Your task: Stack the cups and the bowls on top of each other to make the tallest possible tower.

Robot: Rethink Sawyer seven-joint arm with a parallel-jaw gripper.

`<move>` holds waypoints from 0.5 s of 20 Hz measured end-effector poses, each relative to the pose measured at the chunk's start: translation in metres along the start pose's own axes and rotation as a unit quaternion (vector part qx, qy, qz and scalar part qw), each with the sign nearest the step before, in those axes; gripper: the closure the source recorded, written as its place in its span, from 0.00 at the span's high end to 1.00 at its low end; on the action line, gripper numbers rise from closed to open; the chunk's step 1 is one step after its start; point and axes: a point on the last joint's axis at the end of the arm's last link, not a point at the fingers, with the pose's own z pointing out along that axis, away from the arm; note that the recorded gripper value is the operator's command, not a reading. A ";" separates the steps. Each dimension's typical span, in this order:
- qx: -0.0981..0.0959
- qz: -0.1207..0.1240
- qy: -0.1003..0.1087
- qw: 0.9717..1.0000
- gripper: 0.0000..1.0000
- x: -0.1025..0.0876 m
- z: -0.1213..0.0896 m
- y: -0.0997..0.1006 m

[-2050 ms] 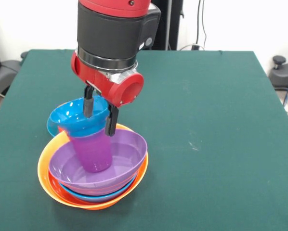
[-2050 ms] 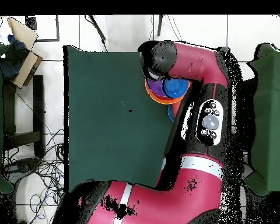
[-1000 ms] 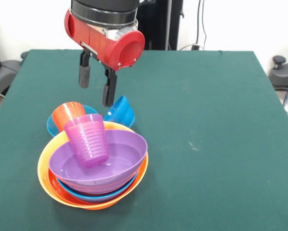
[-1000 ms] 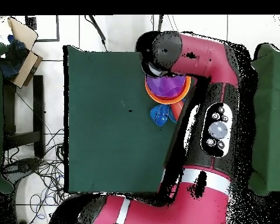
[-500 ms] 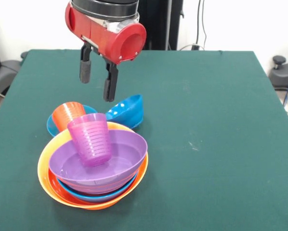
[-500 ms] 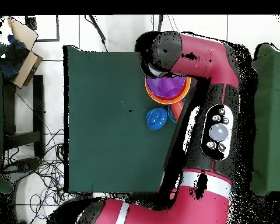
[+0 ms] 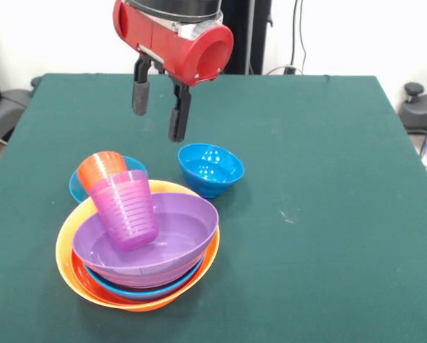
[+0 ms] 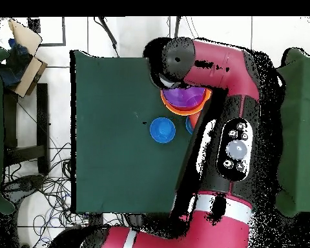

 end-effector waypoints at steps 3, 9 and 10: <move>-0.002 0.000 -0.003 1.000 1.00 -0.001 -0.005 0.001; 0.001 0.002 0.004 1.000 1.00 0.007 -0.011 -0.007; 0.003 0.003 0.008 1.000 1.00 0.011 -0.014 -0.012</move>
